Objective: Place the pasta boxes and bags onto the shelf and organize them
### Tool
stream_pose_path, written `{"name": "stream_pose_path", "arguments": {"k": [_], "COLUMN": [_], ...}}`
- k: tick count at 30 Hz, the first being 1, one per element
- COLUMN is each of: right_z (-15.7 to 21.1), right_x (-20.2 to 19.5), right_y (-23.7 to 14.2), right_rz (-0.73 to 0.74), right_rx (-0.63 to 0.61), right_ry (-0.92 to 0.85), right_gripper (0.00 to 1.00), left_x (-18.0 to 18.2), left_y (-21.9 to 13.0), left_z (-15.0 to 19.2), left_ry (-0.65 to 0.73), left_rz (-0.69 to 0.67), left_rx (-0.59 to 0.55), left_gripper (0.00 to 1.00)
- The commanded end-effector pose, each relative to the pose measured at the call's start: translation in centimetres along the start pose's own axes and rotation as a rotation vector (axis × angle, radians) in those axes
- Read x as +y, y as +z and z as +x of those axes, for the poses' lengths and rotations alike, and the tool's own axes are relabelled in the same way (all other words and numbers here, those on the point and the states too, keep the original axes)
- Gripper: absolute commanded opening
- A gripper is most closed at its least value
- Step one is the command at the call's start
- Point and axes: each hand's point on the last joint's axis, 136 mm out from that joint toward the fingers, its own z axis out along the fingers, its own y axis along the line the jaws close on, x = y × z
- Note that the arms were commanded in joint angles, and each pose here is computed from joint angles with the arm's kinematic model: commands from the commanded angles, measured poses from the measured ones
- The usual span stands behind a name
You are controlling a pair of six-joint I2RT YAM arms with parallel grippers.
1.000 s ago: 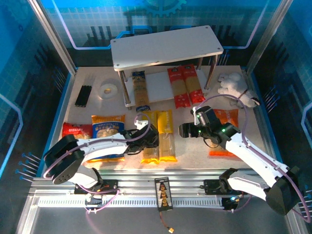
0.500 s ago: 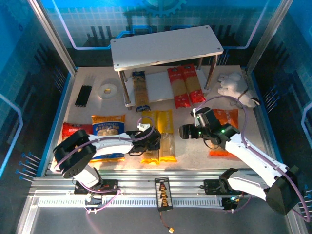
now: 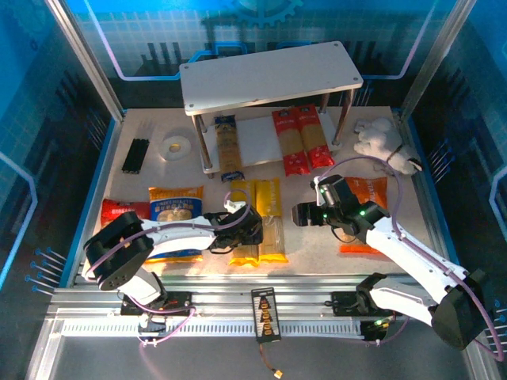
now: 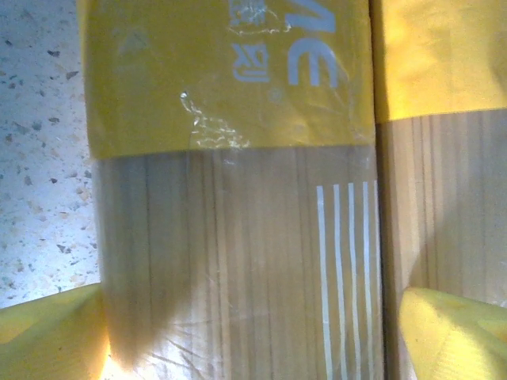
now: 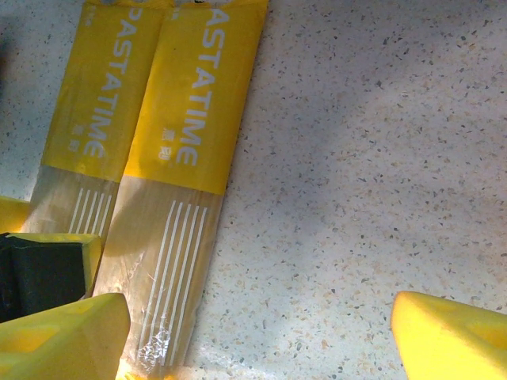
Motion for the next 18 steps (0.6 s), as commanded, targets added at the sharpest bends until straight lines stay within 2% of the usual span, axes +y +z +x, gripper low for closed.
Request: {"name": "stream_pose_path", "arguments": {"k": [1,14,18], "right_z": [-0.1,0.0,0.0], "right_x": [-0.4,-1.1,-1.2], "right_y": [-0.2,-1.0,-1.0], "right_rz": [0.001,0.017,0.019], "right_rx": [-0.017,-0.033,-0.033], "right_ry": [0.022,0.032,0.031], "right_gripper": [0.87,0.87,0.87], "left_x": [-1.1,-0.6,-0.3], "left_y": [0.3,2.2,2.6], "left_z": [0.7,1.9,2.4], "left_ry": [0.011,0.032,0.035], "left_rz": [0.033,-0.018,-0.033], "left_rx": [0.039,0.094,0.110], "left_gripper": [0.92,0.91,0.85]}}
